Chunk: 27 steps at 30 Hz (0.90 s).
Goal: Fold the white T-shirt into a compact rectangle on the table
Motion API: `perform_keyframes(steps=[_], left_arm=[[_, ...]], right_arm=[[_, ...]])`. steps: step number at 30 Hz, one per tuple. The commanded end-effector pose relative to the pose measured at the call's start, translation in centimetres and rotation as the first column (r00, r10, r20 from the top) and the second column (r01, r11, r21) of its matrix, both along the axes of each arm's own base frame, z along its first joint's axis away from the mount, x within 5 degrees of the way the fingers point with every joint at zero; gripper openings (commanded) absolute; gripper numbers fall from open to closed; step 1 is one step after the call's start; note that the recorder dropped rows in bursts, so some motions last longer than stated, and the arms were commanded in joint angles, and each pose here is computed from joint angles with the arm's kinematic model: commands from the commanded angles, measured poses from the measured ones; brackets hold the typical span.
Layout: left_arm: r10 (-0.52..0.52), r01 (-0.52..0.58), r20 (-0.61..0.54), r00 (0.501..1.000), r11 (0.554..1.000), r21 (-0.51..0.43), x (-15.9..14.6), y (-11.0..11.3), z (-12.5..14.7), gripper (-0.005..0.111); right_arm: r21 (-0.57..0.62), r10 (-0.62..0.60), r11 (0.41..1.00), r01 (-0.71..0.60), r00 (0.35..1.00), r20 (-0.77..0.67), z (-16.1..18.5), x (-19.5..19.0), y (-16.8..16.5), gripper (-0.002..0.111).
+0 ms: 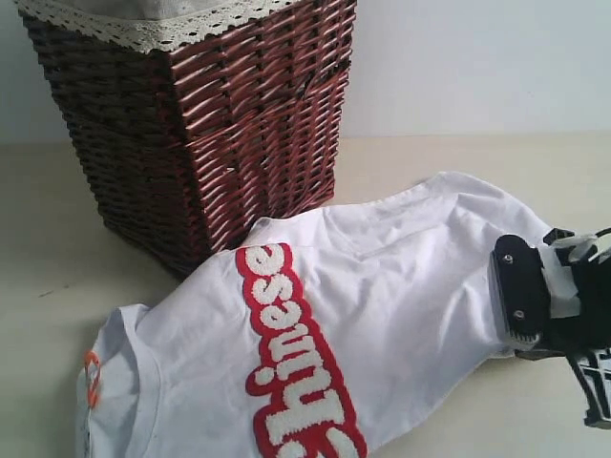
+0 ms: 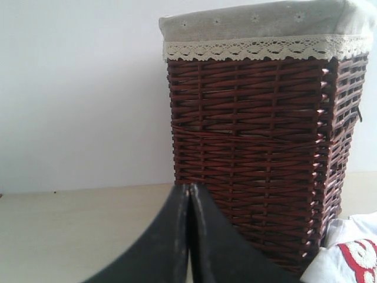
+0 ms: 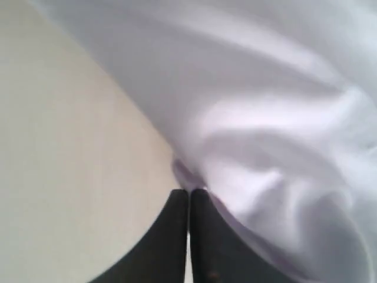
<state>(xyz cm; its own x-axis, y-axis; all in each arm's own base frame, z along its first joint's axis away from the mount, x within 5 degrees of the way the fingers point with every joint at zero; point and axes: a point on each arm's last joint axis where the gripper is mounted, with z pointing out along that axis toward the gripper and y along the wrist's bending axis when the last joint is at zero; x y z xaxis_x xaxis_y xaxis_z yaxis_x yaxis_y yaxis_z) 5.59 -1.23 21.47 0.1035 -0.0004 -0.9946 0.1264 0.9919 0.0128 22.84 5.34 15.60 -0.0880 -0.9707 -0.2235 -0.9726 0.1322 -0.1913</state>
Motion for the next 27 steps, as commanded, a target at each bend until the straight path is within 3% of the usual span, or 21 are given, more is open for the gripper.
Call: perform_keyframes(steps=[1,10,15,17,22,27], left_arm=[[-0.003,0.003,0.008,1.000,1.000,-0.008,-0.1,0.0,0.1,0.000],[-0.003,0.003,0.008,1.000,1.000,-0.008,-0.1,0.0,0.1,0.000],[-0.003,0.003,0.008,1.000,1.000,-0.008,-0.1,0.0,0.1,0.000],[-0.003,0.003,0.008,1.000,1.000,-0.008,-0.1,0.0,0.1,0.000],[-0.003,0.003,0.008,1.000,1.000,-0.008,-0.1,0.0,0.1,0.000],[-0.003,0.003,0.008,1.000,1.000,-0.008,-0.1,0.0,0.1,0.000]], right_arm=[[0.021,0.190,0.982,-0.189,0.977,-0.091,2.7,-2.9,0.0,0.000],[0.074,0.280,0.960,-0.270,0.933,-0.225,4.6,-5.9,0.0,0.000],[0.070,0.271,0.962,-0.264,0.954,-0.127,6.0,-5.8,0.0,0.000],[0.091,0.228,0.971,-0.223,0.972,-0.049,7.0,-5.1,0.3,0.000],[0.187,-0.011,0.982,-0.022,0.984,0.177,8.3,-2.2,0.9,0.000],[0.129,-0.084,0.989,0.065,0.986,0.147,6.7,-0.9,0.4,0.000]])
